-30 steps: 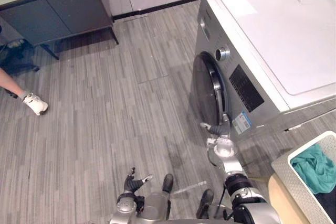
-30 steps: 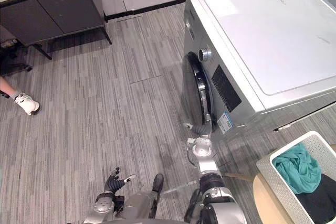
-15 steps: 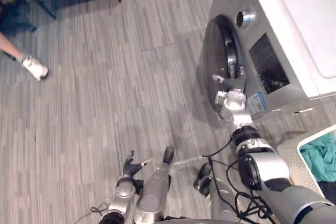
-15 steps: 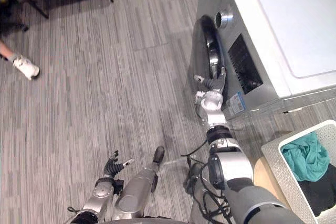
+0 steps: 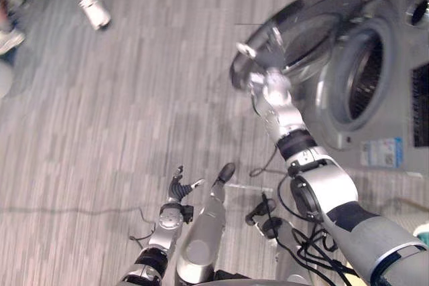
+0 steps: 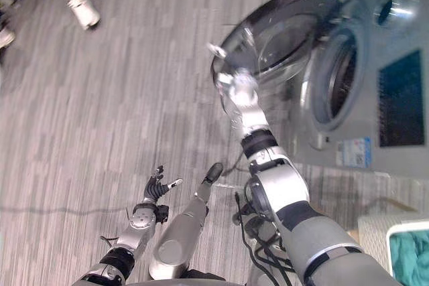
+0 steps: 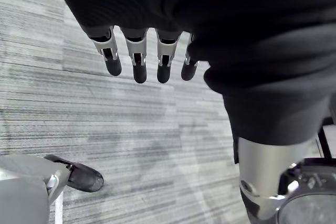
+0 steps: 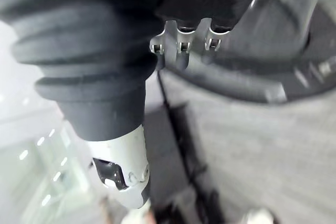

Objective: Pick up the laundry basket with both hands and put the clothes into the washing machine.

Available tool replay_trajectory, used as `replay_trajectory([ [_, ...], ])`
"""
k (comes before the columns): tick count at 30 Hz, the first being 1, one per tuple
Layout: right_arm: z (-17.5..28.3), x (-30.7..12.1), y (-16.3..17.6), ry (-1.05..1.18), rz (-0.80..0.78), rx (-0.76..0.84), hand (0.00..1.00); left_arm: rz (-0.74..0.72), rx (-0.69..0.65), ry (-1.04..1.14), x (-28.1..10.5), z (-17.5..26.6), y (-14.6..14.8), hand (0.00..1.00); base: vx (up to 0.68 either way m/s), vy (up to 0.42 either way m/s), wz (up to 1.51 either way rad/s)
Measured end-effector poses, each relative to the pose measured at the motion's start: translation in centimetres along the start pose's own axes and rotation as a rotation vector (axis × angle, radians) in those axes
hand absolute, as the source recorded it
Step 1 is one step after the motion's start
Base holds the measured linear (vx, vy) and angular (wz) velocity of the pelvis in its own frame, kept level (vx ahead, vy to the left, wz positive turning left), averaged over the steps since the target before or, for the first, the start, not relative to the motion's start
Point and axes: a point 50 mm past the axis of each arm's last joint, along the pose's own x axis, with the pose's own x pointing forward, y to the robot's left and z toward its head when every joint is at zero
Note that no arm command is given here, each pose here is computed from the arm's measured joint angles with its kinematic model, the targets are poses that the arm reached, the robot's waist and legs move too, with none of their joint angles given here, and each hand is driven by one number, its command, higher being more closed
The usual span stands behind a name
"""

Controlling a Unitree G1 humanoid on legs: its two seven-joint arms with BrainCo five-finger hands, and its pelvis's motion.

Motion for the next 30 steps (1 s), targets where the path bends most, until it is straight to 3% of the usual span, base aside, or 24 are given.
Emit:
replay_trajectory([
  [4, 2.2, 0.4, -0.2, -0.101, 0.008, 0.007, 0.0, -0.008, -0.035, 0.004, -0.3, -0.2, -0.8, 0.0, 0.07, -0.087, 0.07],
  [9, -0.6, -3.1, -1.8, -0.085, 0.079, -0.09, 0.0, 0.0, -0.063, -0.027, 0.4, 1.0, -0.7, 0.0, -0.06, -0.01, -0.62],
  [13, -6.0, -9.6, -3.6, 0.057, 0.221, -0.238, 0.0, -0.03, -0.05, -0.164, 2.4, 5.6, -1.3, 0.0, -0.18, 0.032, -1.0],
  [18, -11.6, -18.4, -9.0, 0.343, 0.176, -0.328, 0.0, 0.02, 0.068, -0.419, 5.5, 14.7, 0.2, 0.0, -0.15, 0.033, -0.81],
  [21, -12.6, -21.5, -11.6, 0.439, 0.126, -0.371, 0.0, 0.147, 0.187, -0.49, 7.0, 19.1, 4.7, 0.0, -0.08, 0.032, -0.78],
  [24, -12.4, -23.4, -15.2, 0.491, 0.005, -0.417, 0.0, 0.336, 0.284, -0.522, 7.2, 23.1, 11.8, 0.0, -0.07, 0.041, -0.66],
  [27, -11.6, -24.3, -18.3, 0.495, -0.136, -0.444, 0.0, 0.521, 0.288, -0.539, 6.0, 26.2, 17.6, 0.0, -0.03, 0.033, -0.37],
  [30, -11.0, -24.7, -19.7, 0.477, -0.223, -0.449, 0.0, 0.627, 0.278, -0.532, 4.9, 27.7, 21.0, 0.0, 0.02, 0.034, -0.16],
])
